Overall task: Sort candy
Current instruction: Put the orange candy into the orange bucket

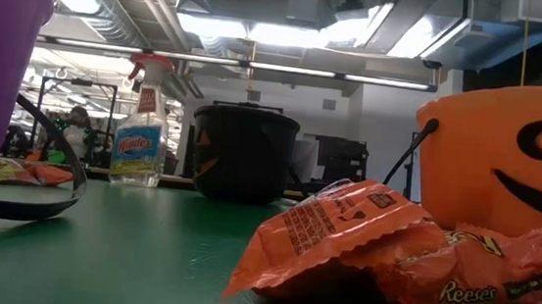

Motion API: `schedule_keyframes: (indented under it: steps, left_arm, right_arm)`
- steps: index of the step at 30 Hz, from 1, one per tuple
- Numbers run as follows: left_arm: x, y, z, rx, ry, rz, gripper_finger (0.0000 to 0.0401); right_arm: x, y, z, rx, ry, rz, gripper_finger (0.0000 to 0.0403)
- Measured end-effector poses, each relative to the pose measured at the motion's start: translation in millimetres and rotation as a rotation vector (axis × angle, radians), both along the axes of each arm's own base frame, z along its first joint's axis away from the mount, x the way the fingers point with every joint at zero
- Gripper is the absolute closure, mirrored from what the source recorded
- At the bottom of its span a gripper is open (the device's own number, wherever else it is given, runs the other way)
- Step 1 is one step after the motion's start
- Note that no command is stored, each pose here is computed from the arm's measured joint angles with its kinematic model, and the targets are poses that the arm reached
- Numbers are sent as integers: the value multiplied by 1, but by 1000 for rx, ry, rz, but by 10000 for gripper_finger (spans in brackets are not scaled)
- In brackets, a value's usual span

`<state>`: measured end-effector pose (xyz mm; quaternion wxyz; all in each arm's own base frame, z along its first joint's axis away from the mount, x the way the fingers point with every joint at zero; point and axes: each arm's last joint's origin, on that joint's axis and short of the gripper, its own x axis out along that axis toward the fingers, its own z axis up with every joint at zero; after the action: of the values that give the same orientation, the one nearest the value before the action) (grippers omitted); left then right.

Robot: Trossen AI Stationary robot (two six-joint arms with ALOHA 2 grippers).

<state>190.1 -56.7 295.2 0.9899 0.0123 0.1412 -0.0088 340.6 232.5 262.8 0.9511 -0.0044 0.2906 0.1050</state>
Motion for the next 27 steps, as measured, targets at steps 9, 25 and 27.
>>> schedule_keyframes:
  steps: [9,25,27]
  left_arm:
    - [0,0,0,-5,1,0,273]
    - [0,0,0,-9,1,2,273]
    - [0,0,0,-10,1,2,273]
  right_arm:
    - [10,5,-31,-63,54,-26,166]
    - [9,7,-30,-22,76,-5,166]
    - [10,8,-32,-24,82,-5,166]
